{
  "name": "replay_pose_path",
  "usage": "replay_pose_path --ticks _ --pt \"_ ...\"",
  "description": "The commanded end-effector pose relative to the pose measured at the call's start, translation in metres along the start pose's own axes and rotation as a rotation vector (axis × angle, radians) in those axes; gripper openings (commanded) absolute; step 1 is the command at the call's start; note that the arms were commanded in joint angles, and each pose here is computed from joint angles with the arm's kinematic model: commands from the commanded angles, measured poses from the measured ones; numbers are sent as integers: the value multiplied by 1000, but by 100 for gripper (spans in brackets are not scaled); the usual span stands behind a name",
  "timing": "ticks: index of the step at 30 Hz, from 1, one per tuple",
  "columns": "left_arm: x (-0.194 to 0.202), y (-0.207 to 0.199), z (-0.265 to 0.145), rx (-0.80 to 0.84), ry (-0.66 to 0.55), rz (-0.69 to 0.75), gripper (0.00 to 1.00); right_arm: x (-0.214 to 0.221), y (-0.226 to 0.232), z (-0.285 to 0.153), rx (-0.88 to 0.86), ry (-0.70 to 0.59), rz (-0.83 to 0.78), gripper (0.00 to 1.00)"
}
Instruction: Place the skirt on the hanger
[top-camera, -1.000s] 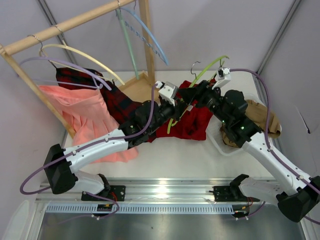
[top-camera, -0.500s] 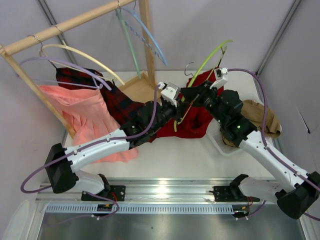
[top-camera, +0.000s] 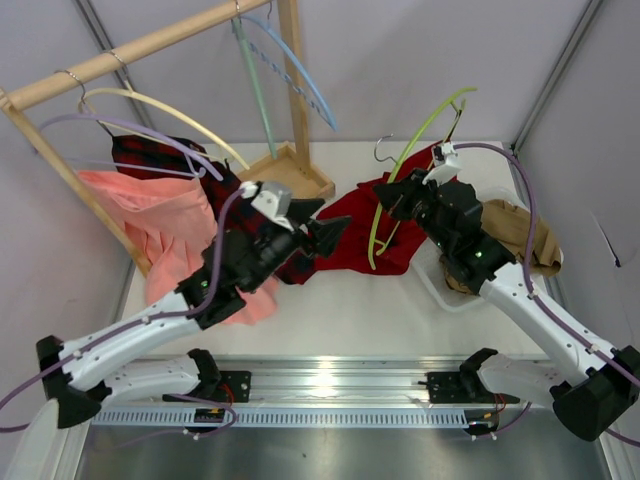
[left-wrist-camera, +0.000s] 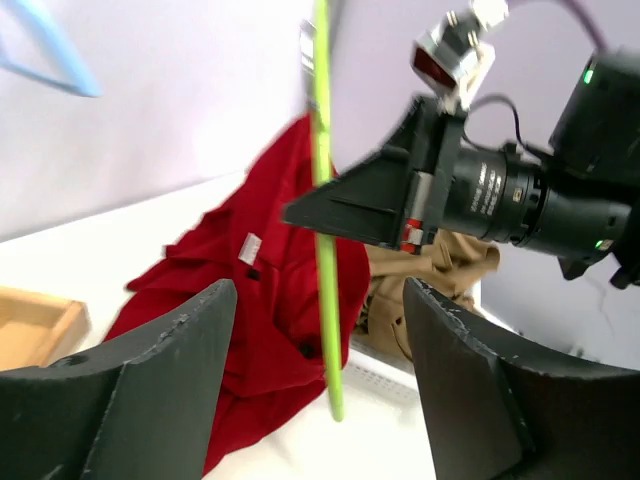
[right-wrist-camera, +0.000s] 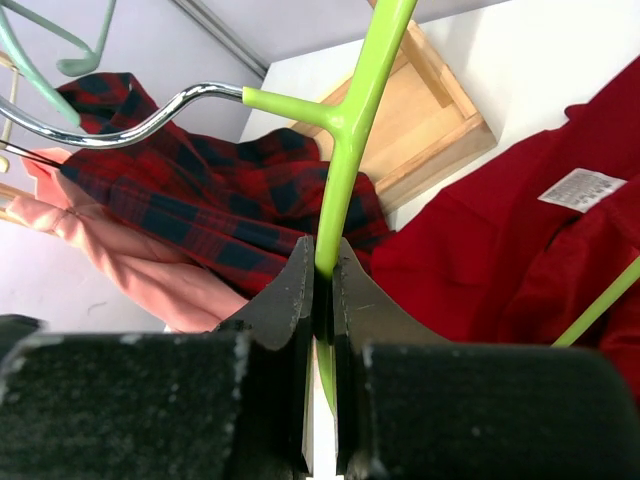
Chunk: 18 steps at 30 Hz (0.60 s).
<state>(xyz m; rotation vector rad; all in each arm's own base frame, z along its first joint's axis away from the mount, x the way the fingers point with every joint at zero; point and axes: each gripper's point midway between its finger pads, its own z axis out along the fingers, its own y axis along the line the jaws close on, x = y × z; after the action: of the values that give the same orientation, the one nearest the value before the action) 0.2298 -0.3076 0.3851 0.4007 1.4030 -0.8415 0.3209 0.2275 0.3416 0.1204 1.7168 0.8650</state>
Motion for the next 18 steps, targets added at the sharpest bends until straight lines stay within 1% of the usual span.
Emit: replay_pose_path --ticks 1,3,5,6,10,12,13,15,16,17,18 --pt "-3 18 -22 -89 -30 -56 74 -43 18 -10 -58 -142 -62 0" --pt "8 33 -26 -170 0 -56 74 -43 17 -11 -61 -140 -74 0" --pt "9 35 -23 -198 38 -76 74 -45 17 -14 -64 -140 -82 0" --pt "20 37 -16 -210 73 -74 72 -43 17 -16 -70 -133 -92 0" --pt "46 33 6 -210 174 -111 70 -46 14 -28 -60 -136 -100 0" --pt "51 34 17 -217 195 -155 70 -51 15 -37 -62 -153 -98 0" --pt "66 33 25 -208 249 -165 70 -50 14 -39 -62 -155 -98 0" --pt "70 31 35 -199 268 -199 70 -44 7 -44 -38 -129 -100 0" --pt "83 32 42 -204 298 -200 70 -46 7 -47 -39 -134 -96 0" --pt "74 29 50 -198 287 -210 70 -42 4 -48 -32 -124 -95 0" --pt "81 29 53 -208 309 -217 70 -42 3 -49 -32 -124 -92 0"
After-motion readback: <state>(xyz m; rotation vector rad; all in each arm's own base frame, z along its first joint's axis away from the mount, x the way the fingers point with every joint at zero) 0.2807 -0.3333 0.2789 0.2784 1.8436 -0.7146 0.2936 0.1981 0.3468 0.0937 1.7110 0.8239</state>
